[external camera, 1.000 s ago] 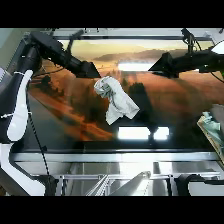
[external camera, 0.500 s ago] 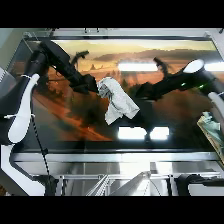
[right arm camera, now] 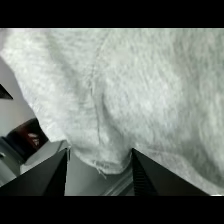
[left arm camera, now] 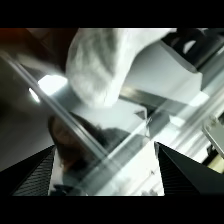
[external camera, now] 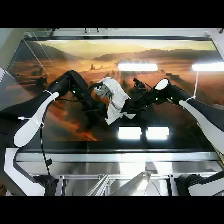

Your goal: Fold the shirts.

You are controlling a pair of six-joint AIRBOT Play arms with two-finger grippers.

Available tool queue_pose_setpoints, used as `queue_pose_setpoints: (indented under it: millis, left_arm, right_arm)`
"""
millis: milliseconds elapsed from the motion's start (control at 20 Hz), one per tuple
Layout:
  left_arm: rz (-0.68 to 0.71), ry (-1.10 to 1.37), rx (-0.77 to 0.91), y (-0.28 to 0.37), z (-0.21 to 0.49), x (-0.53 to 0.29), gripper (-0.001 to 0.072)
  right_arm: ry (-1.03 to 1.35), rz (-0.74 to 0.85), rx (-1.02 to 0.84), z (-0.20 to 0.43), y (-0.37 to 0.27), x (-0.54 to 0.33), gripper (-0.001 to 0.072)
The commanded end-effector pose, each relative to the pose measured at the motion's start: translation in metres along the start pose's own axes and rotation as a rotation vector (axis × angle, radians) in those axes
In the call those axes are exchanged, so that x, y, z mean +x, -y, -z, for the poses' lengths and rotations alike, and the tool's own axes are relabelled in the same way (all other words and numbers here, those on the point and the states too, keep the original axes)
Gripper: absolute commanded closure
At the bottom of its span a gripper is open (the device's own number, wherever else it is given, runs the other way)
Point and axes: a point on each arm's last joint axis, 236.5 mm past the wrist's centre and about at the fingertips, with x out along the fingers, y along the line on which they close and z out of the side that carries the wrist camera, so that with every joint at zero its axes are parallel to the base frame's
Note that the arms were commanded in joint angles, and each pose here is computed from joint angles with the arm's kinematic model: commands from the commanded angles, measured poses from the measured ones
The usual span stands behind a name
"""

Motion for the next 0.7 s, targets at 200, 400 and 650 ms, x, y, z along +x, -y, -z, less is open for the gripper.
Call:
queue_pose_setpoints:
  millis: [200, 400, 650]
  left_arm:
    - [0.031, 0.172, 0.064, 0.033, -0.044, 0.029, 0.0159]
    - [0.017, 0.211, 0.076, 0.025, -0.054, 0.026, 0.0691]
    - [0.002, 0.232, 0.107, 0.027, -0.055, 0.018, 0.0694]
  right_arm:
    - [0.069, -0.012, 0.003, -0.018, -0.002, 0.007, 0.0437]
    - [0.06, -0.016, -0.003, -0.016, -0.003, 0.007, 0.0608]
    - [0.057, -0.042, -0.042, -0.014, -0.012, 0.004, 0.0695]
